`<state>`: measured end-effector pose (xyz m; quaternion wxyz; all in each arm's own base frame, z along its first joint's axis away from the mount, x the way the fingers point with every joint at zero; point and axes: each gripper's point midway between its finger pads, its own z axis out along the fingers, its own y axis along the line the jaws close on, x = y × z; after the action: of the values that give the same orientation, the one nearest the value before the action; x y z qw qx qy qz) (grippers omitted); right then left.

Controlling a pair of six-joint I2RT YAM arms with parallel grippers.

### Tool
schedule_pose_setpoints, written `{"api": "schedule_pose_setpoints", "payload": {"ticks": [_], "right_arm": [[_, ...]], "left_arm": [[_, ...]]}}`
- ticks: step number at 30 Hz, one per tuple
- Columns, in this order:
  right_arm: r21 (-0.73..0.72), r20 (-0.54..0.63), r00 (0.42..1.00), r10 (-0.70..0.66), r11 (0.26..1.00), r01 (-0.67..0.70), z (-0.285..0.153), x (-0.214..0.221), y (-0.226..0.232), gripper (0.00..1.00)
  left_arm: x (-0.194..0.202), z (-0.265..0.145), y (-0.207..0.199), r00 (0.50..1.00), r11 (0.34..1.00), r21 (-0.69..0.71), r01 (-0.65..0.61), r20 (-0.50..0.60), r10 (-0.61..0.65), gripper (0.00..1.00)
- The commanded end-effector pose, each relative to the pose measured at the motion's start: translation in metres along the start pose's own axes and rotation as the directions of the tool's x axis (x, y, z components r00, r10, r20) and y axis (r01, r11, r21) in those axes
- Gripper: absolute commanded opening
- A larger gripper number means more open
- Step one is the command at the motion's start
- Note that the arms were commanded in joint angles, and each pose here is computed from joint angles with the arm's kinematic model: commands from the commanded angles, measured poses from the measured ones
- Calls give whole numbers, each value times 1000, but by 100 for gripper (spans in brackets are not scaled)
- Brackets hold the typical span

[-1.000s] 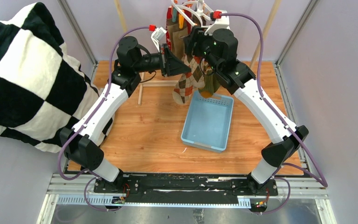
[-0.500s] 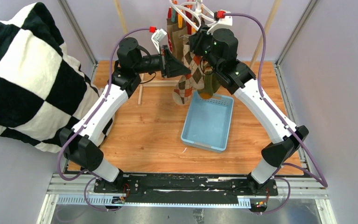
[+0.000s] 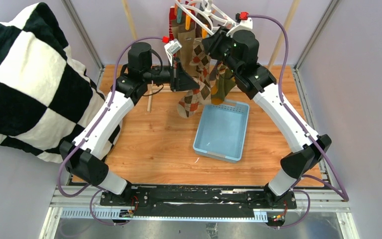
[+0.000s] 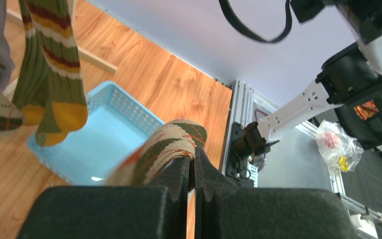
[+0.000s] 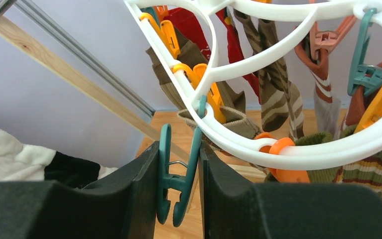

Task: Remove the socks clipped to the hanger
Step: Remove the sock from the hanger.

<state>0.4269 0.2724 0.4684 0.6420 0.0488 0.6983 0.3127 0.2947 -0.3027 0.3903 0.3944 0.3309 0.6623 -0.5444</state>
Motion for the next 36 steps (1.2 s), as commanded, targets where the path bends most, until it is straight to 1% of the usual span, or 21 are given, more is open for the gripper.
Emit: {"api": "schedule_pose_setpoints", "payload": {"ticks": [1, 3, 4, 5, 6, 7, 9, 10, 12, 15, 18, 21, 24, 29, 31, 34, 35, 36], "right_arm": [[-96, -2, 999, 53, 994, -53, -13, -15, 8, 19], [-133, -36, 999, 35, 990, -39, -20, -9, 7, 44], [-164, -58, 998, 23, 986, -32, -25, -5, 8, 55], [-191, -79, 997, 13, 981, -27, -32, 0, 6, 63], [-221, -89, 996, 2, 975, -21, -40, 3, 6, 70], [-261, -114, 993, -14, 965, -16, -46, 16, 5, 75], [-370, -137, 988, -66, 929, 11, -67, 29, 13, 82], [-434, -155, 983, -101, 901, 24, -78, 40, 18, 83], [-565, -187, 967, -172, 824, 38, -104, 63, 28, 84], [-713, -203, 942, -266, 700, 44, -142, 98, 37, 86], [-789, -150, 917, -369, 603, 113, -168, 126, 43, 89], [-822, -78, 893, -444, 535, 194, -177, 145, 48, 91], [-838, -16, 868, -496, 480, 259, -173, 157, 53, 91], [-854, 91, 831, -548, 386, 348, -165, 163, 69, 91], [-851, 112, 818, -564, 371, 372, -159, 166, 75, 90], [-850, 107, 794, -599, 359, 386, -154, 178, 77, 84], [-847, 107, 789, -605, 359, 391, -154, 181, 78, 80], [-846, 110, 786, -608, 358, 396, -154, 183, 78, 75]], "left_arm": [[11, -18, -14, 997, 998, -28, -56, -50, 54, 0], [17, -27, -15, 996, 997, -43, -59, -64, 56, 0], [20, -31, -12, 996, 996, -62, -57, -71, 53, 0], [24, -36, -10, 995, 995, -83, -58, -80, 51, 0], [28, -40, -8, 995, 993, -100, -58, -92, 49, 0], [33, -45, -6, 994, 992, -116, -58, -102, 46, 0], [42, -51, -4, 993, 989, -140, -51, -113, 35, 0], [47, -53, -4, 993, 988, -148, -39, -115, 22, 0], [54, -56, -6, 993, 988, -150, -16, -117, -1, 0], [60, -57, -10, 993, 990, -142, 9, -118, -26, 0], [63, -57, -12, 991, 991, -131, 31, -122, -48, 0], [64, -56, -17, 990, 993, -103, 54, -127, -67, 1], [63, -55, -23, 987, 994, -74, 76, -133, -85, 1], [63, -57, -27, 987, 994, -68, 82, -134, -91, 1], [63, -57, -28, 987, 994, -67, 85, -133, -93, 1], [60, -58, -31, 987, 994, -64, 86, -128, -94, 1], [58, -58, -32, 988, 994, -63, 84, -125, -92, 1], [58, -58, -33, 988, 995, -63, 83, -124, -90, 1]]}}
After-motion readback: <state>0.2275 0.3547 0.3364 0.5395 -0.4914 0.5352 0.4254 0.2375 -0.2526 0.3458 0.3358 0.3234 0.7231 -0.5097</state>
